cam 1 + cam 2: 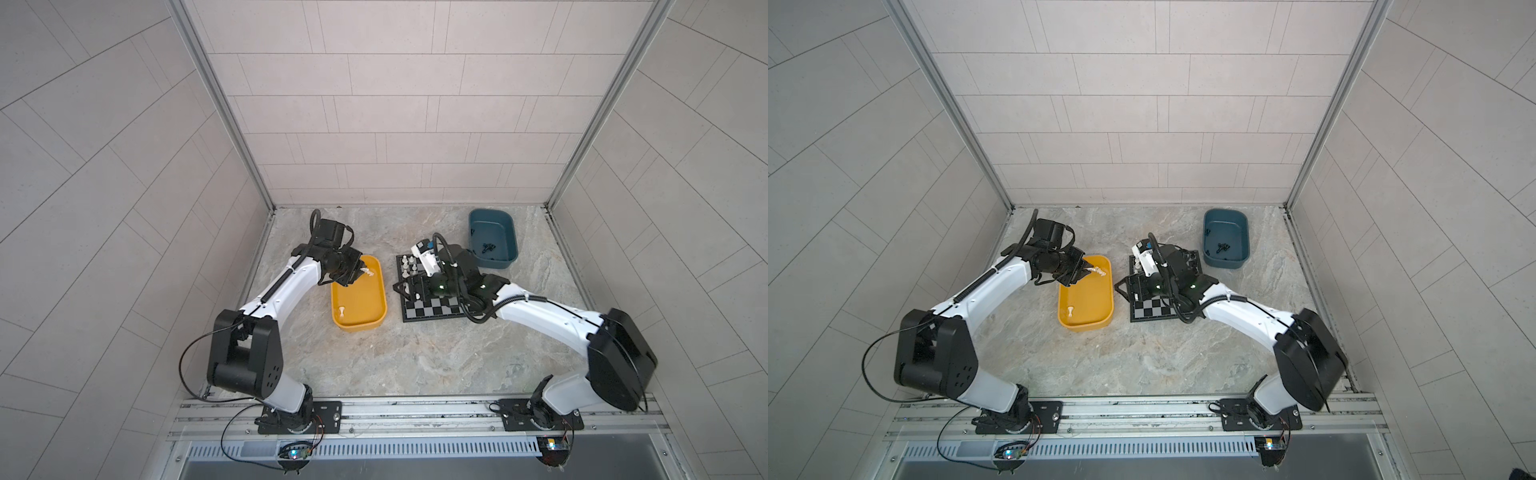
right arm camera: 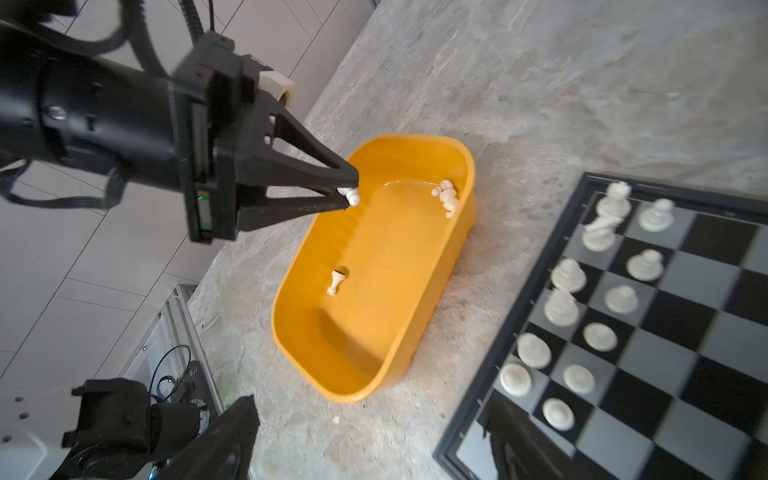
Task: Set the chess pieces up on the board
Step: 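Lift the piece with the left gripper while the right gripper reaches to take it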
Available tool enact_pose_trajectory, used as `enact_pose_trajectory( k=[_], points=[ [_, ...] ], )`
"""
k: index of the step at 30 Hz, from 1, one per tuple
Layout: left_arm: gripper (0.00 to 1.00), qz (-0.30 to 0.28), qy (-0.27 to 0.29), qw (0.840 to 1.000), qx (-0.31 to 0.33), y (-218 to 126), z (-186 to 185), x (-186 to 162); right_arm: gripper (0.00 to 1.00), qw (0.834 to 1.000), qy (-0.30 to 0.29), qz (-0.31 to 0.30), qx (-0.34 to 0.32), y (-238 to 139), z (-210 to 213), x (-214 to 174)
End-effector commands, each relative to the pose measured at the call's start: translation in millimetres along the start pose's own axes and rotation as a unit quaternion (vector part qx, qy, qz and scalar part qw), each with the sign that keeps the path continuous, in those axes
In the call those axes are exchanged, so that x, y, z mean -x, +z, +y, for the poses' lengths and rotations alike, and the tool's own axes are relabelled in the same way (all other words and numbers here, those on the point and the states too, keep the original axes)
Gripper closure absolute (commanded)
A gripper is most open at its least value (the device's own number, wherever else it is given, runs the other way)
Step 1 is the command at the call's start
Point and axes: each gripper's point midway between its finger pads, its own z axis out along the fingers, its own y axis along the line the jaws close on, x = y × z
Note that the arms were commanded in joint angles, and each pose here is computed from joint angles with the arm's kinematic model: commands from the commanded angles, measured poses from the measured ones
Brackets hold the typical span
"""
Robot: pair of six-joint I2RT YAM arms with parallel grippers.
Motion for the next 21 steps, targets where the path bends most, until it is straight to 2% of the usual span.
enact_pose_trajectory(
  k=[1,6,11,16,21],
  points=[
    [0.87,0.027,-0.016,0.999,-0.04,-16,-10,-15,0.15,0.995,-0.002,-0.088,0.043,19,28,47],
    [0.87,0.042,-0.015,0.998,-0.053,-25,-13,-24,0.29,0.994,0.021,-0.088,0.067,48,34,51],
    [0.87,0.049,-0.011,0.997,-0.06,-30,-14,-29,0.41,0.994,0.02,-0.086,0.068,56,34,51],
    [0.87,0.052,-0.009,0.997,-0.061,-33,-12,-32,0.58,0.994,0.021,-0.082,0.075,61,36,52],
    [0.87,0.056,-0.008,0.996,-0.065,-36,-14,-34,0.64,0.994,0.024,-0.078,0.079,66,36,51]
  ],
)
